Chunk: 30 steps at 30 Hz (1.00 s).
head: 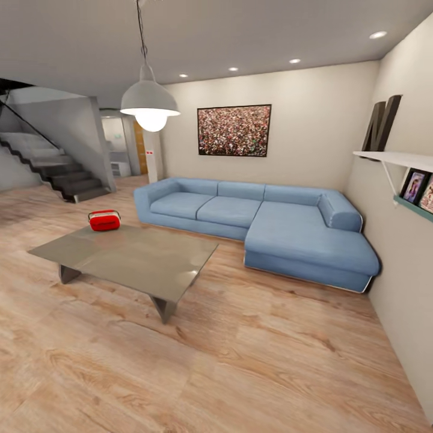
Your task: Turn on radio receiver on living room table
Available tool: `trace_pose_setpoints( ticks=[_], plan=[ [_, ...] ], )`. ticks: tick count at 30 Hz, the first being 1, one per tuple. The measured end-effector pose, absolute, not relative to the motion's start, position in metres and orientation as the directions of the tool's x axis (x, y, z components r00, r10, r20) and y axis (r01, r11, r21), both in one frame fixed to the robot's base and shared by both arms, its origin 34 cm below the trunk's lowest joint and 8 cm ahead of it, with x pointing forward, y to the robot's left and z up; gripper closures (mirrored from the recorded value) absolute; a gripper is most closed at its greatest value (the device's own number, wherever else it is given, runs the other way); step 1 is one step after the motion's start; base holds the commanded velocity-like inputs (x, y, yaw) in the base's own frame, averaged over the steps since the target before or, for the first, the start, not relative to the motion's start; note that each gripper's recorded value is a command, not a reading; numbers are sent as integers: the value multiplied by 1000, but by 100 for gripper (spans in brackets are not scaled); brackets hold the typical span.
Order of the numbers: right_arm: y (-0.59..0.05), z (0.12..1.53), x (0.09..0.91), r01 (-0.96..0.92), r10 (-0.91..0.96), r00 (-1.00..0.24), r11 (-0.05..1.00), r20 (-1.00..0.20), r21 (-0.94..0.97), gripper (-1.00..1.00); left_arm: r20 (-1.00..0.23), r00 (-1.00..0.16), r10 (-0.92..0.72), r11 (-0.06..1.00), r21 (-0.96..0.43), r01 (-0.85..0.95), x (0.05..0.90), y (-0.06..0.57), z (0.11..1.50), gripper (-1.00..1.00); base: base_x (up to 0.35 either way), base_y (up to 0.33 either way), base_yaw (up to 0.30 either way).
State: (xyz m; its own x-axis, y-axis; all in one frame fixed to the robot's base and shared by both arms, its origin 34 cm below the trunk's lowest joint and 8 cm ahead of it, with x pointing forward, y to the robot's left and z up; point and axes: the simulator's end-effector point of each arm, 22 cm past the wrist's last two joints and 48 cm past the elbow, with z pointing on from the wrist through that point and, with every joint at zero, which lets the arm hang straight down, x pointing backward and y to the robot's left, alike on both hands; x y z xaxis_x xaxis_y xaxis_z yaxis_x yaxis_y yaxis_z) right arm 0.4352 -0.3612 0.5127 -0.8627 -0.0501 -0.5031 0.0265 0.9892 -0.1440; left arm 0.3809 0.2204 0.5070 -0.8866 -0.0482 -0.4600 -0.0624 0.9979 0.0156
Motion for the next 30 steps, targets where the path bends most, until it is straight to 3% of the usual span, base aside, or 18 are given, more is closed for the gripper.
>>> trace_pose_setpoints(
  ticks=[30],
  plan=[
    [-361, 513, 435, 25, -52, -863, 989, -503, -145, -100, -474, -875, -98, 992, 21, -122, 383, 238, 508, -100, 1, 1, 299]
  ],
)
